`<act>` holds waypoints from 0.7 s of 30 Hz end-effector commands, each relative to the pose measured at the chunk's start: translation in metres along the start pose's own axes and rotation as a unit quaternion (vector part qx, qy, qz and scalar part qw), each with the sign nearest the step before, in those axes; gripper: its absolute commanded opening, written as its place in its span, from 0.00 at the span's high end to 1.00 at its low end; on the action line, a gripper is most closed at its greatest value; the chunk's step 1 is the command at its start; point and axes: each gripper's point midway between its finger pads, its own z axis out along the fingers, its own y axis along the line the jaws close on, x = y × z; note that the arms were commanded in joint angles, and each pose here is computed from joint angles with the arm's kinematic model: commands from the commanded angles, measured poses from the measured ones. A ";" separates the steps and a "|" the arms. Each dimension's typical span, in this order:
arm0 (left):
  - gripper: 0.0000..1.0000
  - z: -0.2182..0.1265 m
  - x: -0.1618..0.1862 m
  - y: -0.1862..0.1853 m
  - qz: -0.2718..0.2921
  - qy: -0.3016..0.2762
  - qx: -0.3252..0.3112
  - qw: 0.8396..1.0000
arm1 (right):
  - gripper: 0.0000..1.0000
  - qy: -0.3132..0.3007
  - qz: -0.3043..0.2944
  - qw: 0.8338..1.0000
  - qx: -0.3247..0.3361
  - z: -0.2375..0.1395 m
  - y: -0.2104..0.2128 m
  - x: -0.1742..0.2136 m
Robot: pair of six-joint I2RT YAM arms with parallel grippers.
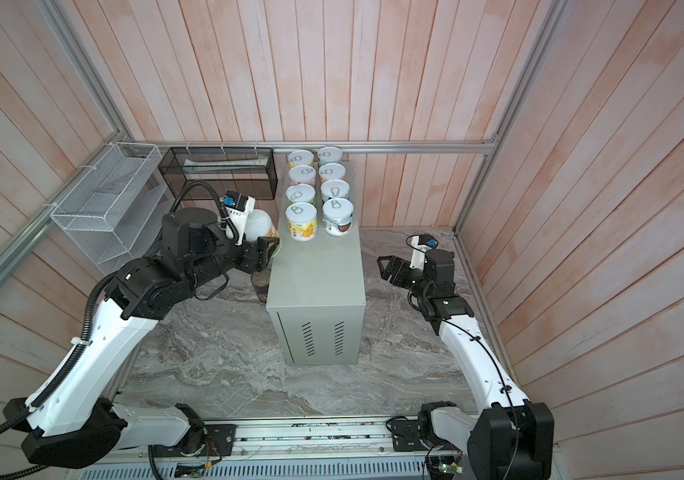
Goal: Place and organize the canned foods onto the counter
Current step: 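Lift the white-lidded can up over the cabinet top with the left gripper, then carry the white-lidded can toward the front of the yellow can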
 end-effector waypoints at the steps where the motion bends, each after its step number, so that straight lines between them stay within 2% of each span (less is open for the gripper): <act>1: 1.00 -0.007 -0.032 -0.006 0.018 -0.049 0.002 0.999 | 0.15 -0.011 -0.018 0.999 0.026 -0.006 -0.004 -0.014; 12: 1.00 0.015 -0.030 -0.042 0.030 -0.034 0.043 0.998 | 0.15 -0.028 -0.019 0.999 0.021 -0.018 0.001 -0.018; 21: 1.00 0.033 -0.024 -0.046 0.028 -0.010 0.039 0.999 | 0.14 -0.027 -0.019 0.999 0.012 -0.015 0.003 -0.017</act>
